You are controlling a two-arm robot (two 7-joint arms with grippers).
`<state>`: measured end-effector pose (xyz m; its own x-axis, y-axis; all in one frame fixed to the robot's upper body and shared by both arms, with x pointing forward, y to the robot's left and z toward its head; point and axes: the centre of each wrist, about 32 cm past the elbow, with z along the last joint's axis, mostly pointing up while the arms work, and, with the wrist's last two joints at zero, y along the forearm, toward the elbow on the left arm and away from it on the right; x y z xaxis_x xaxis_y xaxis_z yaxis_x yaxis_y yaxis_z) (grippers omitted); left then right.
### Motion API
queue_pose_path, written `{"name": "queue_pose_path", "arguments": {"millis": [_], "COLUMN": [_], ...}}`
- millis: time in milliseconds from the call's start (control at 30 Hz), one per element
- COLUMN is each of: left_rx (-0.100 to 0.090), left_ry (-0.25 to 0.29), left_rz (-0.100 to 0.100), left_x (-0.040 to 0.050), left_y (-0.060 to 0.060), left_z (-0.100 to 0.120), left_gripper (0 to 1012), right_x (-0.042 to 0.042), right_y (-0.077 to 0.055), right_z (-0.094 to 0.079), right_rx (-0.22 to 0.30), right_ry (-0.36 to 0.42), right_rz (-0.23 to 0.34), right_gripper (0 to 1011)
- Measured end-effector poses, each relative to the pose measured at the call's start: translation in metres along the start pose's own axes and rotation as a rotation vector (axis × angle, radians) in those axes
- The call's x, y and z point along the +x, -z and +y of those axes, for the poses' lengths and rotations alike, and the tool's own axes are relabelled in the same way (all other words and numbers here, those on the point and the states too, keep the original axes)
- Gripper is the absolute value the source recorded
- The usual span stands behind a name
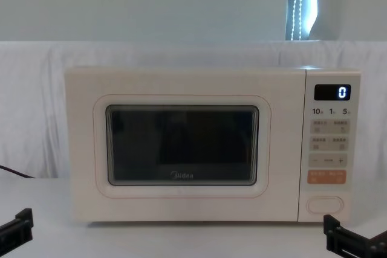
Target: Press the button to open the microwave door with one hand; close the microwave door with the other hand.
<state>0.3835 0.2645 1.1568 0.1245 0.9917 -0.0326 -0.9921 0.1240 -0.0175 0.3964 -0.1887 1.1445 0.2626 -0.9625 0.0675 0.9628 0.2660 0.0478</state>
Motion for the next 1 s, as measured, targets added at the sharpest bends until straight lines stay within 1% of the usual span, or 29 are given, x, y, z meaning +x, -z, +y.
{"name": "queue_pose_path", "arguments": {"millis": [1000], "left_rx": [0.000], "left_ry": [0.000], "left_rz": [0.000], "left_x": [0.0000], "left_y": [0.0000], "left_z": [0.0000], "left_gripper": [1001], "right_x": [0.0000], "right_y": [0.0000], "right_z": [0.0000], "right_rx": [0.000], "right_ry": [0.000], "right_rz": [0.000], "right_gripper": [1002]}}
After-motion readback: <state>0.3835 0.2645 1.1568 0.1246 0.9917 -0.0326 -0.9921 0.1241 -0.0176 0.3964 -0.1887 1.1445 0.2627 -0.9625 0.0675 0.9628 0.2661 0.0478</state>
